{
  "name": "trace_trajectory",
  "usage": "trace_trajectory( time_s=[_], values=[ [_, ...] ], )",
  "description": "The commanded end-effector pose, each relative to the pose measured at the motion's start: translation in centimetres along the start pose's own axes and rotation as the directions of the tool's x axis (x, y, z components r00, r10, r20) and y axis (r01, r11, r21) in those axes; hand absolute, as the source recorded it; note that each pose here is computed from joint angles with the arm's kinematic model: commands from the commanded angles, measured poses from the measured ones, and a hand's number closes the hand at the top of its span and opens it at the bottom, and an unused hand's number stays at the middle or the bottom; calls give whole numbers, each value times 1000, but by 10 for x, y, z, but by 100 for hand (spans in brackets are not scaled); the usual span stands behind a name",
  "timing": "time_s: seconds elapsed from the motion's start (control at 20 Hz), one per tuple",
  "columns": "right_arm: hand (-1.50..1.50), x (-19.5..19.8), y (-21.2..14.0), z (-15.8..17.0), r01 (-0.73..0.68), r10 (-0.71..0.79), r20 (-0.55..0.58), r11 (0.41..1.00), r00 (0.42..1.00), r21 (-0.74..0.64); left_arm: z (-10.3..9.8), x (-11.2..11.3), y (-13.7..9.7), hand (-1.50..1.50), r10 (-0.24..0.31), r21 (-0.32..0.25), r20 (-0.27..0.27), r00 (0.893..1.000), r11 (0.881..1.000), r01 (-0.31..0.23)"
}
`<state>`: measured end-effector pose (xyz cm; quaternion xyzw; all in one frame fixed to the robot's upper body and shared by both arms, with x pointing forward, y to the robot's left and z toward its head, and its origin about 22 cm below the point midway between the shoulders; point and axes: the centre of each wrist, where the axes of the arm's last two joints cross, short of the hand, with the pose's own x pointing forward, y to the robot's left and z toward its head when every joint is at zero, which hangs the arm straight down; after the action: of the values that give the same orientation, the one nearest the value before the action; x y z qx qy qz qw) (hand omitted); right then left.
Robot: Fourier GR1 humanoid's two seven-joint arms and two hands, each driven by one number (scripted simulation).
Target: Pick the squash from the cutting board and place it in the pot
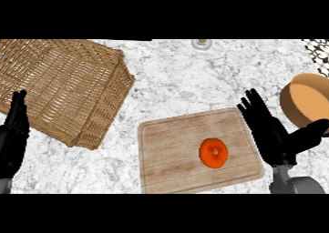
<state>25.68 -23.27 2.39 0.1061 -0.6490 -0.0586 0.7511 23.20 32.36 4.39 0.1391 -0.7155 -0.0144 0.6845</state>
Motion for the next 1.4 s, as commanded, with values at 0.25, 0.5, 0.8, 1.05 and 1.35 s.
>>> trace_trajectory(
  time_s=[0.25, 0.5, 0.8, 1.05, 1.35],
  values=[
    [150, 118, 30, -35, -277, 9, 389, 719, 921, 637, -30, 48, -32, 0, 143, -51, 212, 967, 989, -136],
    [-150, 133, -40, -40, -698, 407, 598, 593, 690, 402, -34, 45, -50, 0, 208, -95, 161, 965, 976, -195],
    [-150, 139, -80, -43, -804, 314, 769, 439, 556, 402, -46, 45, -57, 0, 205, -90, 142, 968, 977, -194],
    [-150, 145, -87, -48, -911, 467, 782, 213, 412, 352, -51, 50, -63, 0, 227, -103, 135, 965, 971, -214],
    [-150, 135, -60, -48, -941, 534, 799, -16, 277, 337, -72, 59, -65, 0, 192, -62, 145, 971, 981, -184]
  ],
)
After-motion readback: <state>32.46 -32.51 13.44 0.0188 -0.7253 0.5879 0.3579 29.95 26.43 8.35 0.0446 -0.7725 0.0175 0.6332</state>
